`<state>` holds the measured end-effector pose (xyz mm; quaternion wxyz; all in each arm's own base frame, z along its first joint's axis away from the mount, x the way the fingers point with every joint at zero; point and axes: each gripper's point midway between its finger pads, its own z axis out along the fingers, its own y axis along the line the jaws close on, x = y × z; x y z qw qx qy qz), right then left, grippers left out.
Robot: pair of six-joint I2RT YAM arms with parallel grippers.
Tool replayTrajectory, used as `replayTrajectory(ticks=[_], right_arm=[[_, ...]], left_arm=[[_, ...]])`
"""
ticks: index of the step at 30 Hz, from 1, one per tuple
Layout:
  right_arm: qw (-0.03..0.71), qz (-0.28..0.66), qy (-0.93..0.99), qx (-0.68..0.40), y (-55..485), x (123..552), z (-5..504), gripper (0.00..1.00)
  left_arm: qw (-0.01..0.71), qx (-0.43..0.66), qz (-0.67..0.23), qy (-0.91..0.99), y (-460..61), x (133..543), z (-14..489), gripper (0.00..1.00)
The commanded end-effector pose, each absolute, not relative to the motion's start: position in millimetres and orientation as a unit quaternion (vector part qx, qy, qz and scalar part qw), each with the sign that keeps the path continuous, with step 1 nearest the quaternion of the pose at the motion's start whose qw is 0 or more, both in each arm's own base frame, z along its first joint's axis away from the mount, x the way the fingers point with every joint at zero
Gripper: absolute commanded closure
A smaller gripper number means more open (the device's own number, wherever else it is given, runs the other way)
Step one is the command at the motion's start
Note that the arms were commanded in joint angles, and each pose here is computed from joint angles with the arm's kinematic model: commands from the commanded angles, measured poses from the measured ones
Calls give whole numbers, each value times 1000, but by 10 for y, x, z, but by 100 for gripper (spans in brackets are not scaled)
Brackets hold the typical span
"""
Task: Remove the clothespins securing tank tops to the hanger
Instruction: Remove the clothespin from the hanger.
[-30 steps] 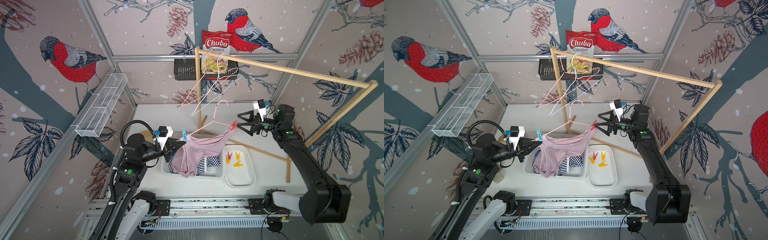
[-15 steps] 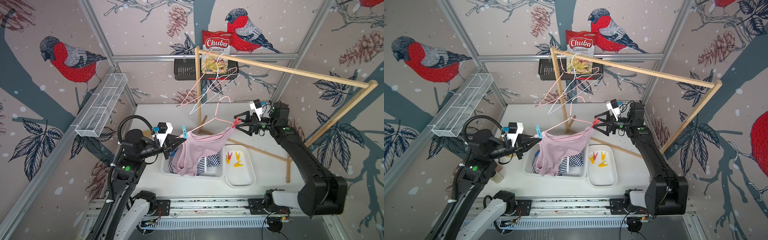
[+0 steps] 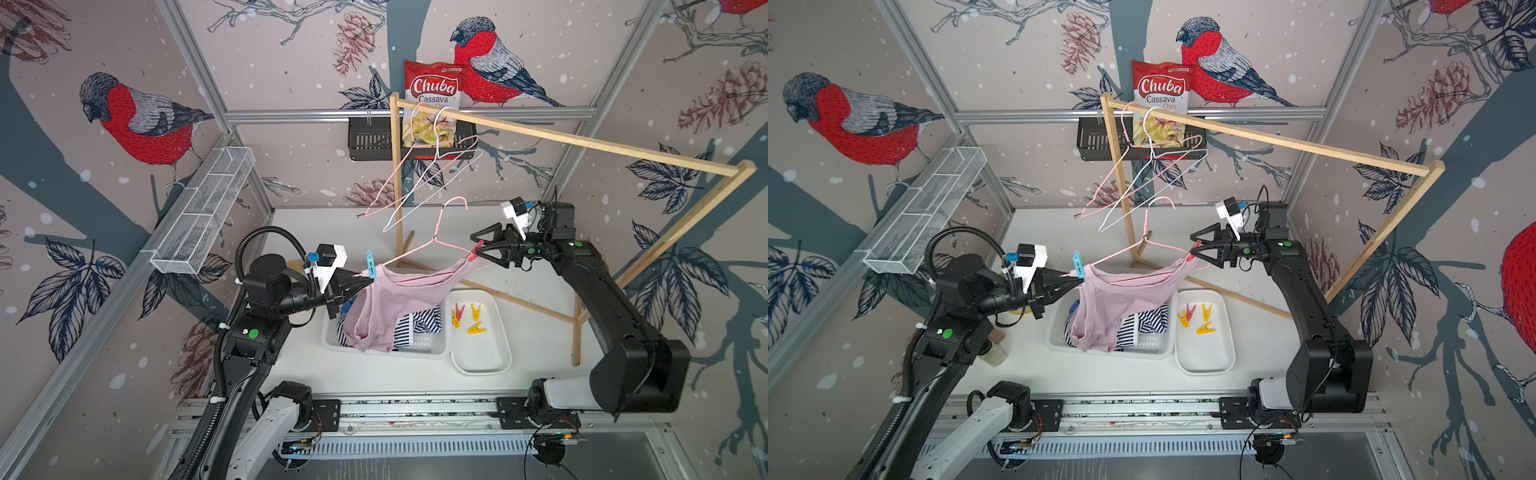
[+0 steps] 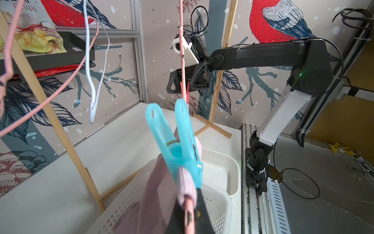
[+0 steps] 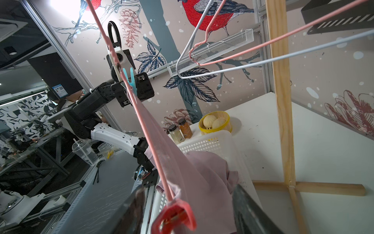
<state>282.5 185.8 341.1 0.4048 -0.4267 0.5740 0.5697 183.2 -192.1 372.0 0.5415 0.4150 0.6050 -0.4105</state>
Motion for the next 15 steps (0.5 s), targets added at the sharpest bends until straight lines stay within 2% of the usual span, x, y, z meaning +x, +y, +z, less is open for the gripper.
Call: replayTrajectory(ticks=[1, 7, 15], right_arm=[[403, 605, 536, -428, 1830, 2659, 3489, 36], [398, 609, 535, -429, 1870, 2622, 3467, 42], [398, 610, 532, -432, 1883, 2593, 3483, 60]], left_arm=[[549, 433, -409, 587, -1932, 1791, 3789, 100], [550, 434, -407, 586, -1936, 1808, 3799, 100], [547, 436, -410, 585, -1946, 1820, 3795, 100]])
